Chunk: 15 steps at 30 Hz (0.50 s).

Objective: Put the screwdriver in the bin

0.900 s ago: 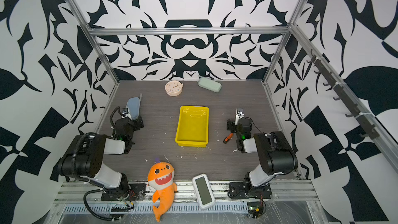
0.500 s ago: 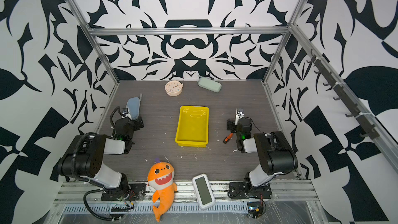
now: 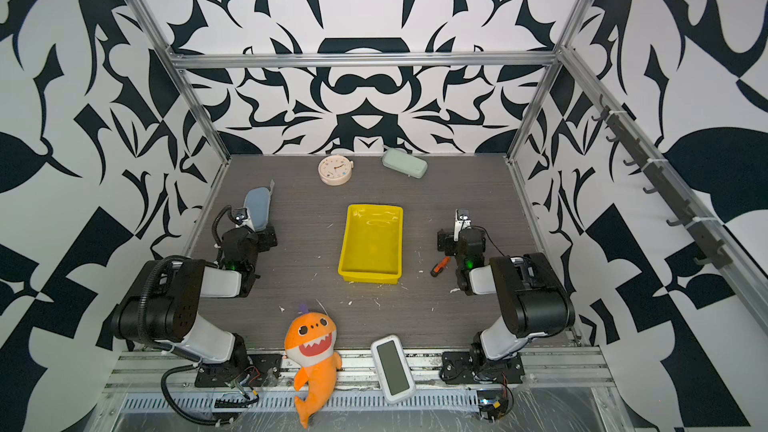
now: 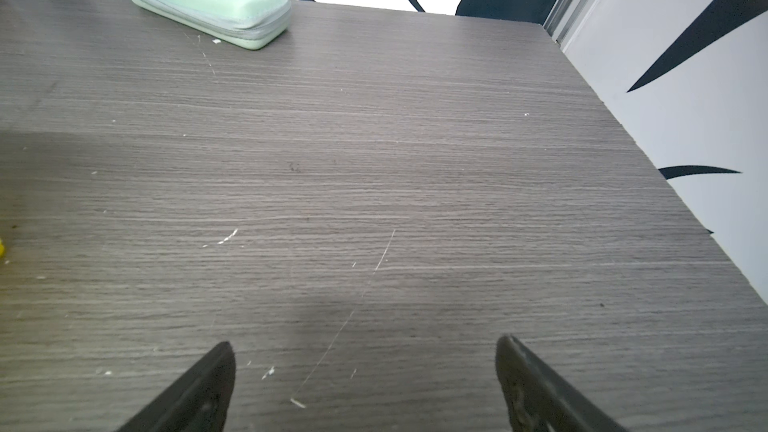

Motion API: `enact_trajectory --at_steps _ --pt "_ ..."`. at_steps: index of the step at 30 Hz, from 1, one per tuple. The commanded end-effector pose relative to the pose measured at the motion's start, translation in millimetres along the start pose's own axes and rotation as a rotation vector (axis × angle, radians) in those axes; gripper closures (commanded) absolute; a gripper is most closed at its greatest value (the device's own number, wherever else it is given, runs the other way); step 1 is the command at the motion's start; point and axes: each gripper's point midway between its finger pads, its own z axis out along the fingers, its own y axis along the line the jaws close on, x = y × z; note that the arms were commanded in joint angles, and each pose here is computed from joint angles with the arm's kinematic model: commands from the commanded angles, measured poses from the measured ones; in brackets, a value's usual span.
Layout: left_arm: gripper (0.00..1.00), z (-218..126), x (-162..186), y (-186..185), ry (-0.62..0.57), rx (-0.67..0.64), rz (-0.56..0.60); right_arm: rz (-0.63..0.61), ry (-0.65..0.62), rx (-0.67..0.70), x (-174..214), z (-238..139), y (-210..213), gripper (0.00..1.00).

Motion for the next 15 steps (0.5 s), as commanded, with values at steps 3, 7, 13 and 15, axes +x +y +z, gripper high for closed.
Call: enact_trajectory --at_steps 3,7,13,15 --pt "0.00 2 -13 0 -0.038 0.002 -0.014 -0.003 -0.069 -0.005 -24 0 0 0.00" --pt "0.00 2 -13 0 -0.037 0.002 -0.014 0.000 -0.068 -0.001 -23 -1 0 0.00" --pt "0.00 2 -12 0 -0.036 0.002 -0.013 -0.002 -0.085 -0.027 -24 -3 4 0.00" --pt "0.00 2 -13 0 -0.039 0.001 -0.014 -0.035 -0.104 -0.071 -24 -8 14 0.00"
